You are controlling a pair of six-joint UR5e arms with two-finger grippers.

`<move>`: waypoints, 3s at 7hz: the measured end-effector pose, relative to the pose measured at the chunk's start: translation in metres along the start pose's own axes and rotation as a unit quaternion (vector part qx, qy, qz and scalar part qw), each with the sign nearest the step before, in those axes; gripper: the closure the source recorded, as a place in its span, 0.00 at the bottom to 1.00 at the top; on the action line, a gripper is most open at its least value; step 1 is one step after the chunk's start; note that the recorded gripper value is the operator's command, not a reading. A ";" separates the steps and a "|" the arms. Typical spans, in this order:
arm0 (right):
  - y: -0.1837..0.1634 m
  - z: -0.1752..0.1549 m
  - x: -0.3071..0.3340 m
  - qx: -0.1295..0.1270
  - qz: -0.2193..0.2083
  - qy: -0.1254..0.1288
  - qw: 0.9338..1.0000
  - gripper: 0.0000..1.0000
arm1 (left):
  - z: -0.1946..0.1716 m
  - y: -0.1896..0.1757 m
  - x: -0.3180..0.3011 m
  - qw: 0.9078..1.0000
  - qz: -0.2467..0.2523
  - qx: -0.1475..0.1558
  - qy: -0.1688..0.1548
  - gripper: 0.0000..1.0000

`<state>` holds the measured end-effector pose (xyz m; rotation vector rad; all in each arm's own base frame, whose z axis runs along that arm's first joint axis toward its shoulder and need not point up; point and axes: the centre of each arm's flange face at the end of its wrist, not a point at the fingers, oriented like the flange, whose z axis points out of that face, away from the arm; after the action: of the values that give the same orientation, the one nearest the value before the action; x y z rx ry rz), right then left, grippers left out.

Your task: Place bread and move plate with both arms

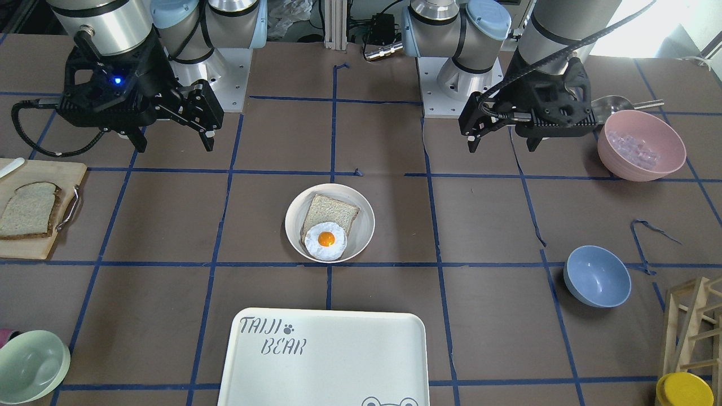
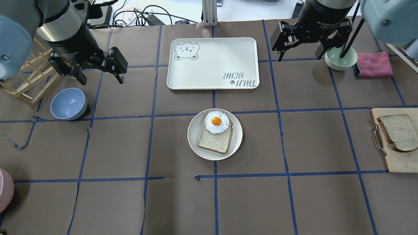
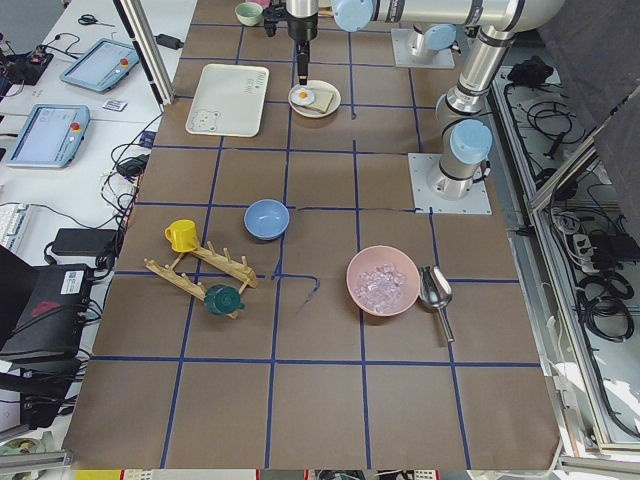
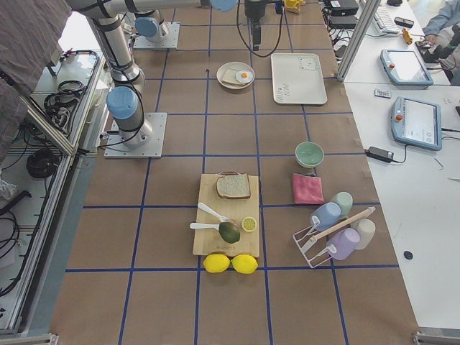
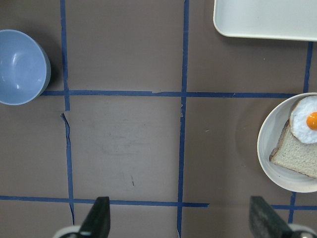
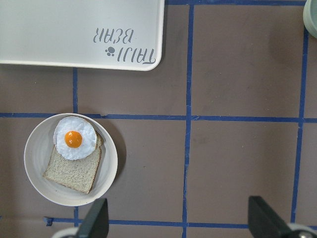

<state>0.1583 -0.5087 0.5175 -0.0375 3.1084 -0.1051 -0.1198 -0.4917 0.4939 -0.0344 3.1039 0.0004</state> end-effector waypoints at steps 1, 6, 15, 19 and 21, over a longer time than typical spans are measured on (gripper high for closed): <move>-0.002 0.003 0.000 -0.001 -0.002 0.000 1.000 0.00 | 0.000 0.000 0.000 1.000 0.000 -0.001 0.000 0.00; -0.003 0.000 0.007 0.000 -0.005 0.035 0.999 0.00 | 0.009 0.003 0.001 1.000 0.001 -0.012 -0.001 0.00; -0.004 0.010 0.020 -0.020 0.004 0.037 0.999 0.00 | 0.018 0.005 0.001 1.000 0.000 -0.017 -0.001 0.00; -0.014 0.027 0.177 -0.059 0.027 0.053 0.996 0.00 | 0.018 0.005 0.000 1.000 0.000 -0.018 -0.002 0.00; 0.004 0.053 0.291 -0.080 0.043 0.042 0.995 0.00 | 0.020 0.005 0.000 1.000 0.000 -0.017 -0.006 0.00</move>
<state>-0.1313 -0.5156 0.4556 0.1009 3.1876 0.1474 -0.1187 -0.4867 0.4735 -0.0352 3.0915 0.0532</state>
